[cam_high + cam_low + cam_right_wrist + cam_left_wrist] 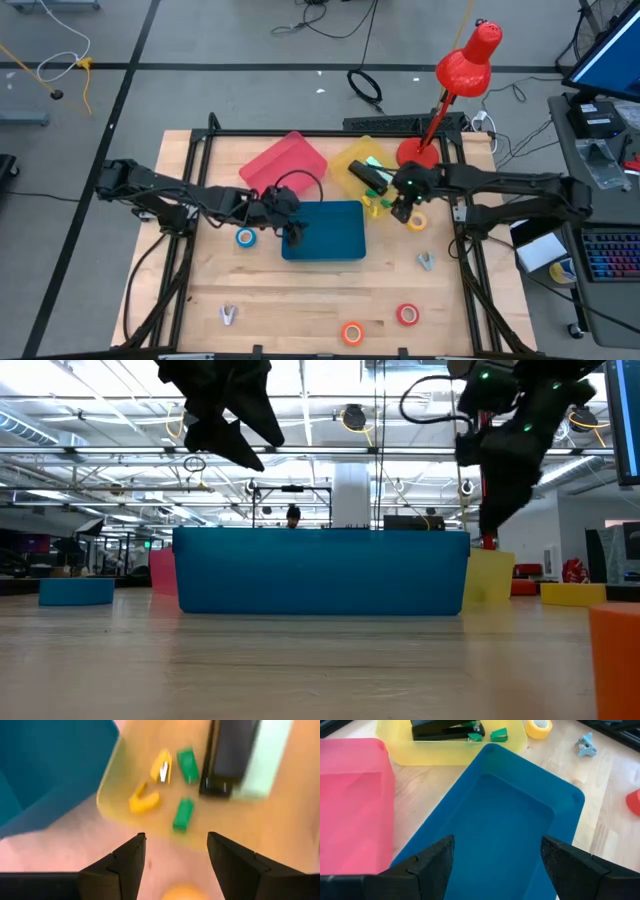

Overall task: Pick and place Stapler, Stapler remover, tape
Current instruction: Put the yellow tape into the pink bin

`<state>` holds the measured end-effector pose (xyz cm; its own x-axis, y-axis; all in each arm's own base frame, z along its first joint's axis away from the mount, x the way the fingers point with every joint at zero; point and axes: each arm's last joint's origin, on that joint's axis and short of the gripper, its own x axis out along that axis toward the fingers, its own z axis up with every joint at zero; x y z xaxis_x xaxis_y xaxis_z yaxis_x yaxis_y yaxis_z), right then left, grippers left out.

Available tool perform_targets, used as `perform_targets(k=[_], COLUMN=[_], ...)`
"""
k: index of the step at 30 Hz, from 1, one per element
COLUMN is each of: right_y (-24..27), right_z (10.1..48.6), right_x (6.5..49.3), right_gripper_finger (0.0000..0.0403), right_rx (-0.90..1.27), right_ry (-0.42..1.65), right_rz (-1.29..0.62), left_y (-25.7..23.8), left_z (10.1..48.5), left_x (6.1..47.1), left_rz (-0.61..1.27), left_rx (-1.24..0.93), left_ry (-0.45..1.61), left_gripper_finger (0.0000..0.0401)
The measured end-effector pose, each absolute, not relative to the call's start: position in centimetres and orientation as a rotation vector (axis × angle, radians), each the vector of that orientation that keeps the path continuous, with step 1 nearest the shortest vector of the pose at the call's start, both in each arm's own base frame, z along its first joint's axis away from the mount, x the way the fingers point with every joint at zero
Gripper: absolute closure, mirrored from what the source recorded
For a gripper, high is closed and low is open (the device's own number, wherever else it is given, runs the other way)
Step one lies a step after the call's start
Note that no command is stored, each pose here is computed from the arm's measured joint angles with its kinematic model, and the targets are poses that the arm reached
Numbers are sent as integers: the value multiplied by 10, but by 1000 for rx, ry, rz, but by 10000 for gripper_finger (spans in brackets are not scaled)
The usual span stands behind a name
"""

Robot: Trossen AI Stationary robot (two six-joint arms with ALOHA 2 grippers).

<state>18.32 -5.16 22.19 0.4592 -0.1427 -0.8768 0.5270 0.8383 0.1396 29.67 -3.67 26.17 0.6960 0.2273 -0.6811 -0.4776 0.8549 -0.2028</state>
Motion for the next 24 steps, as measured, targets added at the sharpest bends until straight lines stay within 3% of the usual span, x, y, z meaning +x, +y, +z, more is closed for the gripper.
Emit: perform_targets(k=[7, 14, 24], right_y=[-41, -39, -35], right_z=[226, 221, 184], right_x=[151, 141, 128], right_gripper_finger=[195, 195, 195], right_rx=[664, 757, 862], right_ry=[1136, 1231, 1299], right_rz=[-542, -645, -771], left_y=[-38, -38, -38], left_z=[262, 262, 262], left_x=[297, 297, 297], left_rz=[400, 400, 408], left_rx=[-382, -381, -399], left_ry=[693, 692, 688], left_gripper_finger=[109, 109, 109])
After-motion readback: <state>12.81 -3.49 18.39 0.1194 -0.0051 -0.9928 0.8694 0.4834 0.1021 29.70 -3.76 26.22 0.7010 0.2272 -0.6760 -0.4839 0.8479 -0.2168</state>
